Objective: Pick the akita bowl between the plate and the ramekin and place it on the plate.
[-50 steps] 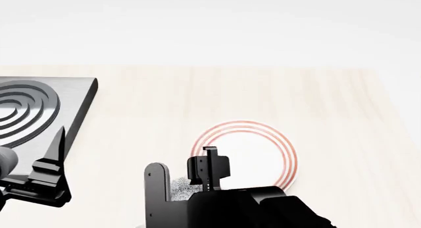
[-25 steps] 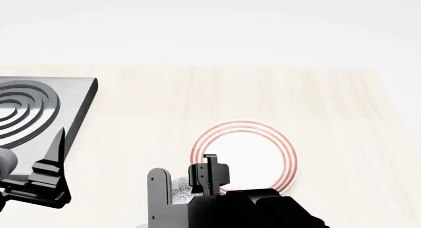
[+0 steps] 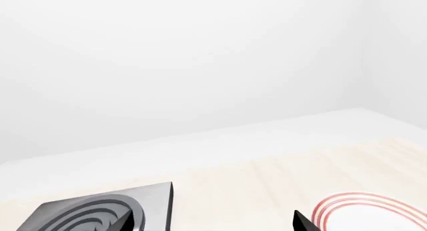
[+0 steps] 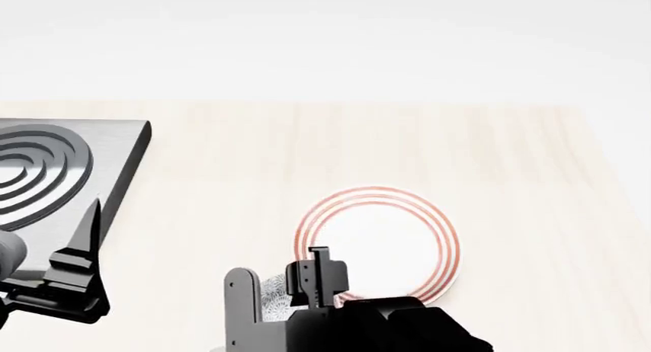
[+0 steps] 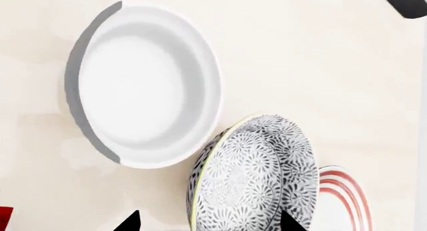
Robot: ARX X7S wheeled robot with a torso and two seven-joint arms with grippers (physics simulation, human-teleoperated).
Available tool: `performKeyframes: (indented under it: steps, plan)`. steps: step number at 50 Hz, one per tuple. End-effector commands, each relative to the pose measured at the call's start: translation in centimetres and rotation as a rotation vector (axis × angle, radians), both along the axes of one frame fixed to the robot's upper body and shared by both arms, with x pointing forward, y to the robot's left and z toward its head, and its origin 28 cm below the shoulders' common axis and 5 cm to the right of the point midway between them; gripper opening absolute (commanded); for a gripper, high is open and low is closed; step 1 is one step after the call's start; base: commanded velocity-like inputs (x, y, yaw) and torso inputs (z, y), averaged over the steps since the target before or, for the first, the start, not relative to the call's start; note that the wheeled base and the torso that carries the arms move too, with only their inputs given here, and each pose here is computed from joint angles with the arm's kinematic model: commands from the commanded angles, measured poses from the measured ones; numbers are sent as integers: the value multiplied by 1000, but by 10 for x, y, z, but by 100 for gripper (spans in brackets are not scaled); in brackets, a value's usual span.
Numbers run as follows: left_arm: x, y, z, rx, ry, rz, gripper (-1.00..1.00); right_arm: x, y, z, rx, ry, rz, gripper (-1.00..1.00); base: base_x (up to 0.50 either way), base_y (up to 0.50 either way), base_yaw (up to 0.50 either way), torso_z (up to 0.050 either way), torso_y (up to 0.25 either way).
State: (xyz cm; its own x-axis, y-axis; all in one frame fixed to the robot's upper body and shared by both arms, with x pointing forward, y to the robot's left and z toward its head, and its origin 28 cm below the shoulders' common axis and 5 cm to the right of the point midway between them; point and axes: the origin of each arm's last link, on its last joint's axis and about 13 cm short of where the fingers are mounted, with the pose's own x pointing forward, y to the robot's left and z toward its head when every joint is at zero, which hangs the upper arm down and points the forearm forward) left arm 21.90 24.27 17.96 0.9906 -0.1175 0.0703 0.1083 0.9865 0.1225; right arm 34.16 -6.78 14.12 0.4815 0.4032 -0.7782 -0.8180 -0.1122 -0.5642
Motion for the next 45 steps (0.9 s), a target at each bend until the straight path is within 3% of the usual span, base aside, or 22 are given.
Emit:
performKeyframes:
  steps: [1, 19, 45]
  plan:
    - [0, 0, 0, 0, 0, -1, 100, 0, 0, -12, -18, 0, 17, -100, 0, 0, 0, 0, 0]
    - [1, 1, -1, -1, -1, 5, 100, -1, 0, -16, -37, -23, 26, -100, 0, 0, 0, -1, 0]
    - [-4, 0, 3, -1, -16, -3, 100, -7, -11, 61, -34, -235, -21, -100, 0, 0, 0, 0, 0]
